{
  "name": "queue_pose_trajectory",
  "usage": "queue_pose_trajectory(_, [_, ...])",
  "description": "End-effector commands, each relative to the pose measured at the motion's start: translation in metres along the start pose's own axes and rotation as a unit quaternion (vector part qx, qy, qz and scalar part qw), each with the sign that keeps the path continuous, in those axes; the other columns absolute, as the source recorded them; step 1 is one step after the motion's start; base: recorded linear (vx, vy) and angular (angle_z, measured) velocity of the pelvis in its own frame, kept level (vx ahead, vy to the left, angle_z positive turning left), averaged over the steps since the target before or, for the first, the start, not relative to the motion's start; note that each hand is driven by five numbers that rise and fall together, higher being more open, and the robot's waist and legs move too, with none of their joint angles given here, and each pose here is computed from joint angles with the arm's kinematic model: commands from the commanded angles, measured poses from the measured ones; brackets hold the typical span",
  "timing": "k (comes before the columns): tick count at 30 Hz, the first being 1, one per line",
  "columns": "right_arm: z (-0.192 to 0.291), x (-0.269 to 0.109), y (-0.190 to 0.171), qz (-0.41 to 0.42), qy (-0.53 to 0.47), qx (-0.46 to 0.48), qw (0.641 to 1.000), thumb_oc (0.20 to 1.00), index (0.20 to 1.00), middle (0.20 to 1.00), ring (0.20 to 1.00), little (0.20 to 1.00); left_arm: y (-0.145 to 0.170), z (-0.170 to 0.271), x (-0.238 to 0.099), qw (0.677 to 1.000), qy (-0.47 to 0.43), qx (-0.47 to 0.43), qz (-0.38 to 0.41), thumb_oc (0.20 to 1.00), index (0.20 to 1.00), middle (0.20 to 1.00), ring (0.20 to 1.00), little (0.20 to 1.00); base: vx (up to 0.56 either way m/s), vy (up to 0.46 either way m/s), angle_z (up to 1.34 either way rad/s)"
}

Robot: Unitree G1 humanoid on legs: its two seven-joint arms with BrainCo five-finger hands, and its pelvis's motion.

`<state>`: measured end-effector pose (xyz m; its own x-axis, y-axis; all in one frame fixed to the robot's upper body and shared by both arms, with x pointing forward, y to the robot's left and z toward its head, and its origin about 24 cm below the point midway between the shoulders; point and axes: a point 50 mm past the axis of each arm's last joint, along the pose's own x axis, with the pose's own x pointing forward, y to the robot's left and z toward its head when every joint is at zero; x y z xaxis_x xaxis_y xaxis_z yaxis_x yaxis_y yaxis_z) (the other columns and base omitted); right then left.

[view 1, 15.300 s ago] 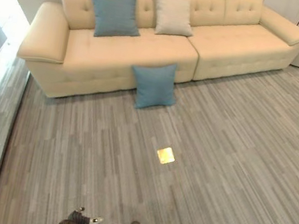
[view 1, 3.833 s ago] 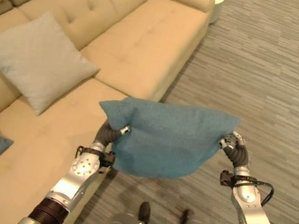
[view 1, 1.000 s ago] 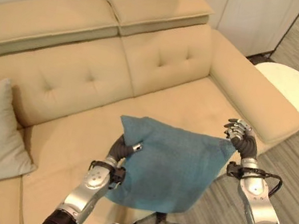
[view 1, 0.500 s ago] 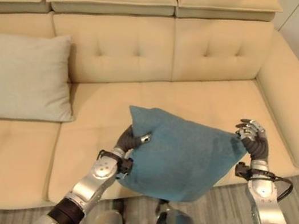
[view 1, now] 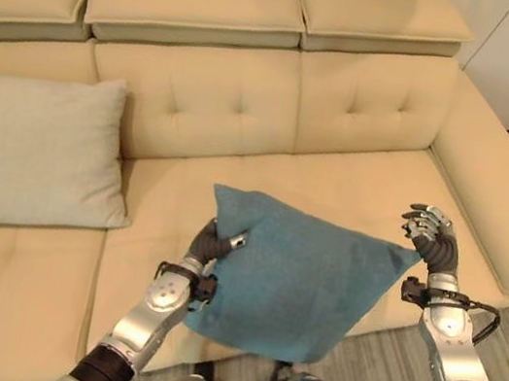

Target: Pick up all the scattered cushions and arrange them neatly on the sofa.

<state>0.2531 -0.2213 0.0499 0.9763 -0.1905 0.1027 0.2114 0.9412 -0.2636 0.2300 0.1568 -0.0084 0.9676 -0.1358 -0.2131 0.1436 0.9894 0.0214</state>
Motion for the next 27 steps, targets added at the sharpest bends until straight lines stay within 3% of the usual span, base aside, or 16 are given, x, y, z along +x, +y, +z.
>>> queue_pose_trajectory(1, [0.013,0.009,-0.005,-0.016,-0.041,-0.032,0.999,1.000,1.000,1.000,1.000,1.000,0.010,0.080,0.012,0.981,-0.192,-0.021,0.014,0.200,0.200,0.200,0.200,0.200,0.03,0.001,-0.50])
queue_pose_trajectory(4, [-0.005,0.003,-0.022,-0.056,0.000,-0.077,0.995,1.000,1.000,1.000,1.000,1.000,0.009,0.092,0.016,0.975,-0.220,-0.016,0.019,0.200,0.200,0.200,0.200,0.200,0.03,-0.080,0.29])
queue_pose_trajectory(11, [-0.040,-0.026,-0.036,-0.064,0.089,-0.049,0.993,1.000,1.000,1.000,1.000,1.000,0.008,0.088,0.011,0.977,-0.210,-0.024,0.016,0.200,0.200,0.200,0.200,0.200,0.07,-0.081,0.20])
queue_pose_trajectory(27, [-0.076,-0.061,-0.003,-0.025,0.192,0.084,0.977,1.000,1.000,1.000,1.000,1.000,0.002,0.086,0.011,0.979,-0.201,-0.041,0.013,0.200,0.200,0.200,0.200,0.200,0.00,-0.022,0.00])
